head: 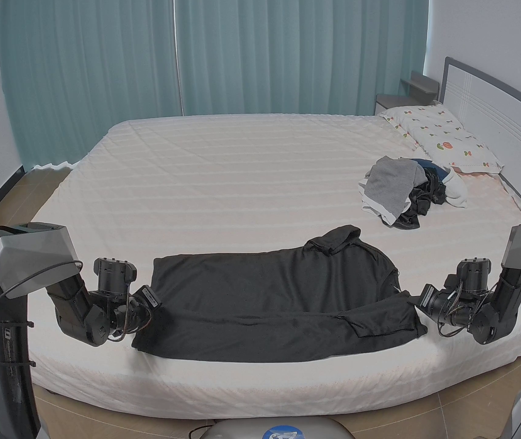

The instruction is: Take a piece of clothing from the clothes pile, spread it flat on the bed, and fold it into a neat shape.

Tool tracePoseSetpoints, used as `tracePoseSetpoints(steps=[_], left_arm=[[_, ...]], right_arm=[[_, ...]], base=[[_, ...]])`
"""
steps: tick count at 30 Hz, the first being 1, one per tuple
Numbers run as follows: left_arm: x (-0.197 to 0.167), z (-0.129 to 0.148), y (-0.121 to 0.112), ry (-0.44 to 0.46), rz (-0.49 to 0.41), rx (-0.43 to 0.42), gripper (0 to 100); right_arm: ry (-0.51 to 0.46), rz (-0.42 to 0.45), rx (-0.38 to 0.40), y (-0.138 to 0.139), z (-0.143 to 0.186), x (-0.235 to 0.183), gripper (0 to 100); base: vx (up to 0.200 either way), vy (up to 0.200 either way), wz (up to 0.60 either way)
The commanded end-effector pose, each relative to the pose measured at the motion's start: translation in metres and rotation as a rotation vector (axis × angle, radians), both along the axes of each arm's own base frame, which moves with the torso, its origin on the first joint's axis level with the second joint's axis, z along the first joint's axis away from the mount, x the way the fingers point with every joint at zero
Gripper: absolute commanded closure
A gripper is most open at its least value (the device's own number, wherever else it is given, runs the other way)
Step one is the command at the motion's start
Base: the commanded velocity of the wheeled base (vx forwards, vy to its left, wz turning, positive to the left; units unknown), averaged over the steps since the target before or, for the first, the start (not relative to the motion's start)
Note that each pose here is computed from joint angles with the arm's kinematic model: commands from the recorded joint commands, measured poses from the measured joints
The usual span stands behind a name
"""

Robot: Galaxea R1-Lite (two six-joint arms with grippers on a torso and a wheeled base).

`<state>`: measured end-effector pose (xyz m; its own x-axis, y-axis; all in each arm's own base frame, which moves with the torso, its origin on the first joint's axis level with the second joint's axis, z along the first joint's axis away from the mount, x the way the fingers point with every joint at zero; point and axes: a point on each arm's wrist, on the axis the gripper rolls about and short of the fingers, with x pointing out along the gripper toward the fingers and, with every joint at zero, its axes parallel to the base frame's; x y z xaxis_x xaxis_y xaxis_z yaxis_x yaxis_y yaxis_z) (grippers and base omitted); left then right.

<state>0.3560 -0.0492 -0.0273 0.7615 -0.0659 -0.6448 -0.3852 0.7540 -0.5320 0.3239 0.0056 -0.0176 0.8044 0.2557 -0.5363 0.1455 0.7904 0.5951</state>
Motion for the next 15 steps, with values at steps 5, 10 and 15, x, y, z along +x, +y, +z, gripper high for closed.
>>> tracePoseSetpoints(steps=[5,10,15], left_arm=[[-0.002,0.011,0.011,-0.016,0.058,-0.012,100],[-0.003,0.015,0.015,-0.019,0.078,-0.014,100],[-0.005,0.013,0.016,0.001,0.077,-0.01,100]], right_arm=[[-0.065,-0.003,0.001,0.0,0.008,0.0,100],[-0.085,-0.001,0.0,0.0,0.008,-0.001,100],[-0.082,0.01,0.0,0.004,0.006,0.0,100]], base=[[0.0,0.0,0.0],[0.0,0.0,0.0],[0.0,0.0,0.0]])
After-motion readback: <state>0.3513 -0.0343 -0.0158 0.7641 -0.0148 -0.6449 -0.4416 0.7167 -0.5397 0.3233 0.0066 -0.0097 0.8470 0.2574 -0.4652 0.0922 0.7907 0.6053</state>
